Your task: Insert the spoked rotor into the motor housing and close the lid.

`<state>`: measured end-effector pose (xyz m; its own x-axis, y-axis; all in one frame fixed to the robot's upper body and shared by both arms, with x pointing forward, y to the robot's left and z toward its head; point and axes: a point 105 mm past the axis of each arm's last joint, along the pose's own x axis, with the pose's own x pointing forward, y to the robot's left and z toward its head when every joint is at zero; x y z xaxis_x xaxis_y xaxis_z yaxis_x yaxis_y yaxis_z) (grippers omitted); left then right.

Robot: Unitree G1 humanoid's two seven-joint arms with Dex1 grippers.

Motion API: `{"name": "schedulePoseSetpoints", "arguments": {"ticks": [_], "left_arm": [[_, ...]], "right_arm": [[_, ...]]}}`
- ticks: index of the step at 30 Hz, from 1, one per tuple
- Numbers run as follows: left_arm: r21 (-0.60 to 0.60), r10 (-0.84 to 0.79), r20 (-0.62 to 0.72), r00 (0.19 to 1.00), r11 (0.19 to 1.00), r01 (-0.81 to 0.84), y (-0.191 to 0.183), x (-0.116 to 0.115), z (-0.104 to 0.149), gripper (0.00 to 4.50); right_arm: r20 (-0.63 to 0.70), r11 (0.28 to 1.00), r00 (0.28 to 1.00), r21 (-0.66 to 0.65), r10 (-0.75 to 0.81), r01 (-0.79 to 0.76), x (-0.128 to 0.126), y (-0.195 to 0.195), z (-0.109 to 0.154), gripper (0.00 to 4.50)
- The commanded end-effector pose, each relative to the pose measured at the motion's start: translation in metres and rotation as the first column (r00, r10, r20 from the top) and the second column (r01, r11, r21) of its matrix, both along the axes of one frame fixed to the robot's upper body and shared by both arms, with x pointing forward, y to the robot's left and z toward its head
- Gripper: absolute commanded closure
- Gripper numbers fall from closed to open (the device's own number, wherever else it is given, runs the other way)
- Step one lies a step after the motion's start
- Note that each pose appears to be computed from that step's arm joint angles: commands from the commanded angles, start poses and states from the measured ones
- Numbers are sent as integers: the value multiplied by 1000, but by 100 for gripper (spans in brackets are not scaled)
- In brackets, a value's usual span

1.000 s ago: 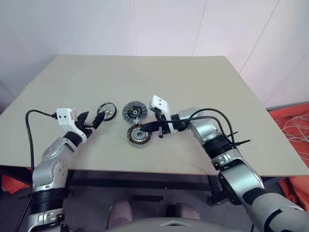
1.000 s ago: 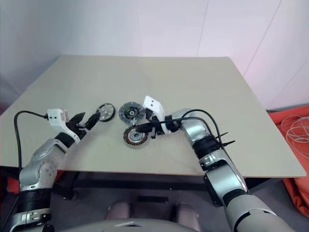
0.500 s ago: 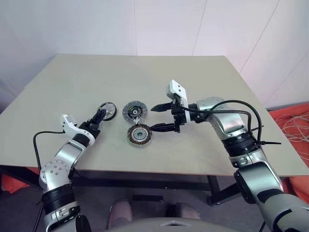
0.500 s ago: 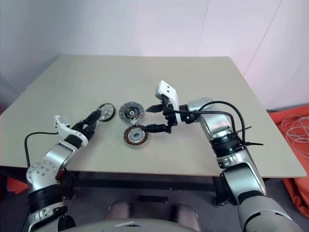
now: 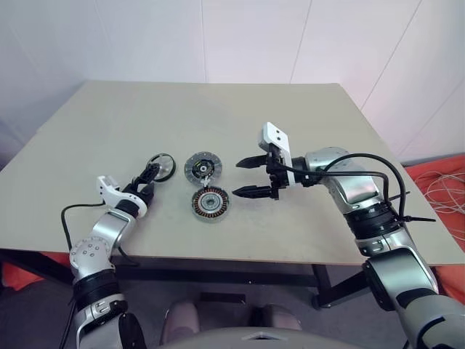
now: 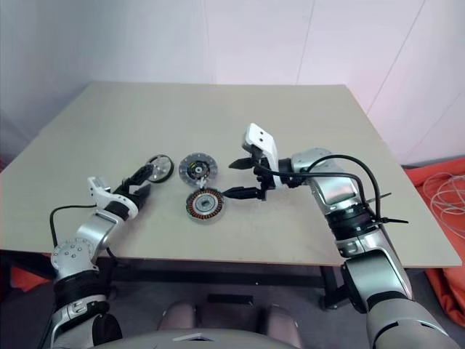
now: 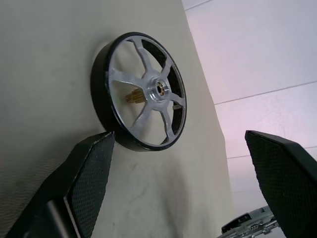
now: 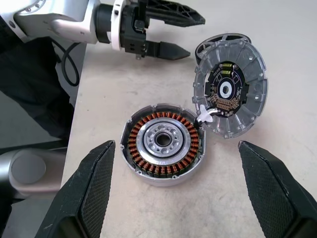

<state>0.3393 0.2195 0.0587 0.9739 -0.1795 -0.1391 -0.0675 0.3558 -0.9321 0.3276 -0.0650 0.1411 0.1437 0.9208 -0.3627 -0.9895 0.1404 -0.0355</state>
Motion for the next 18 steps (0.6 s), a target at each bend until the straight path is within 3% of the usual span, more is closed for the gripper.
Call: {"name": "schedulePoseSetpoints", "arguments": {"ticks": [1,18], "left_arm": [[-36,15,44,999,999,-14,1,9,9,0],[-116,37,62,997,993,-30,-6,27,8,0]], "right_arm": [[59,999,998,33,18,-20,-2,1,19,3],[75,1000,997,31,0,-2,1,1,23,3]]}}
